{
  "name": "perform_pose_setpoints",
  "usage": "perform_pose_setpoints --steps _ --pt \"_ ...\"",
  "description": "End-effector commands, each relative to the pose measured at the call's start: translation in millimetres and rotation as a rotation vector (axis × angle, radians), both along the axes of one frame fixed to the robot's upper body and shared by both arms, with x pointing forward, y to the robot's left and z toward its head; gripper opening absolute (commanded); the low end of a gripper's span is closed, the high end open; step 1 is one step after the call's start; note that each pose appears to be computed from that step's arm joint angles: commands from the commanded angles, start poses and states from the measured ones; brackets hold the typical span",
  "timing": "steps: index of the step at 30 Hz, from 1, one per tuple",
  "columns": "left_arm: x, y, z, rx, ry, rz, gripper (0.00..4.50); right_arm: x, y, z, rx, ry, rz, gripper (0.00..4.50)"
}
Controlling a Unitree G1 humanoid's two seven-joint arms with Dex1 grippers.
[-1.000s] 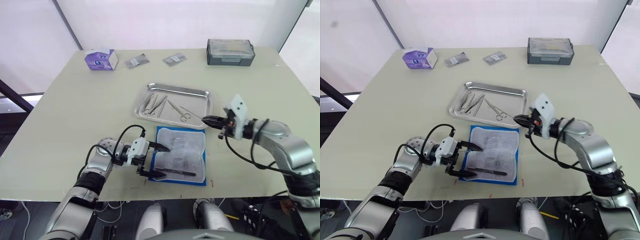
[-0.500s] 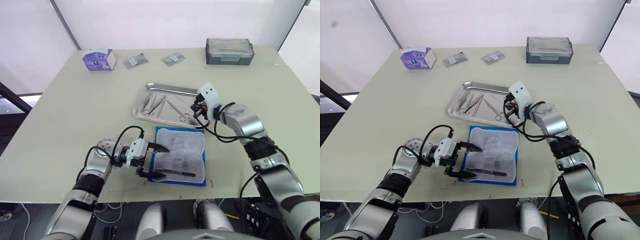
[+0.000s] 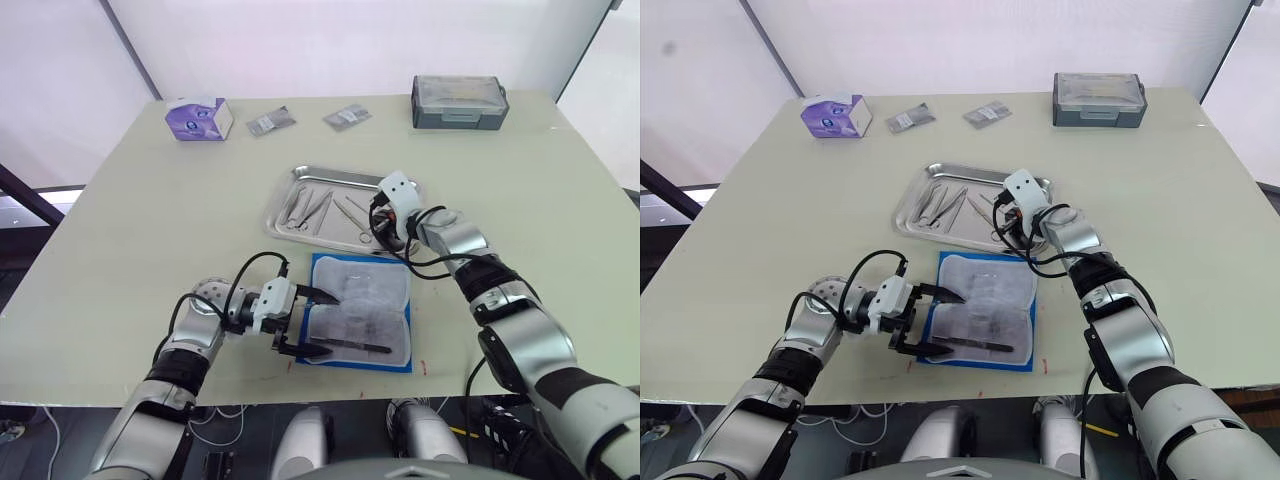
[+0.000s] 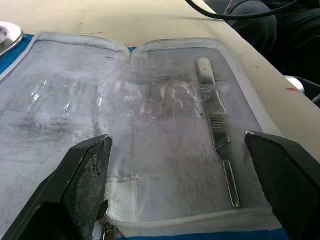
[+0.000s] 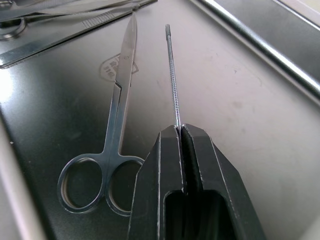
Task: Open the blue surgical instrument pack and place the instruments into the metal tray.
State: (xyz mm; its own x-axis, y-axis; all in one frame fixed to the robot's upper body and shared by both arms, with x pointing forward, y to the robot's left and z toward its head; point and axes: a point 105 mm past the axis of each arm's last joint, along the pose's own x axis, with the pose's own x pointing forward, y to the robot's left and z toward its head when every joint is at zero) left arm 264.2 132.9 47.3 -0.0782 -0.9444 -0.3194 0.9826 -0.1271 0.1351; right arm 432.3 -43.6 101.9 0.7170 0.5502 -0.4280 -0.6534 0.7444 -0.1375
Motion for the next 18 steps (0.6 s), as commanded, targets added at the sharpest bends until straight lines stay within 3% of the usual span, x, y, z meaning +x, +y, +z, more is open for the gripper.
perform_pose_setpoints --steps 1,3,7,11,18 --pt "-21 4 -32 0.073 0.146 -0.024 4.50 6 3 24 0.015 -0.088 0.020 1.40" --pt "-20 3 -31 0.073 0.146 -0.026 4.50 7 1 34 0.022 -0.127 0.034 1.98" --pt "-19 2 -31 0.074 0.142 -0.031 4.50 -1 -9 60 0.050 -0.214 0.089 2.09" --pt "-19 2 -31 0.076 0.140 -0.037 4.50 -37 -20 68 0.070 -0.271 0.268 2.09" --pt "-21 4 -32 0.083 0.147 -0.045 4.50 -100 -40 54 0.098 -0.264 0.432 2.09"
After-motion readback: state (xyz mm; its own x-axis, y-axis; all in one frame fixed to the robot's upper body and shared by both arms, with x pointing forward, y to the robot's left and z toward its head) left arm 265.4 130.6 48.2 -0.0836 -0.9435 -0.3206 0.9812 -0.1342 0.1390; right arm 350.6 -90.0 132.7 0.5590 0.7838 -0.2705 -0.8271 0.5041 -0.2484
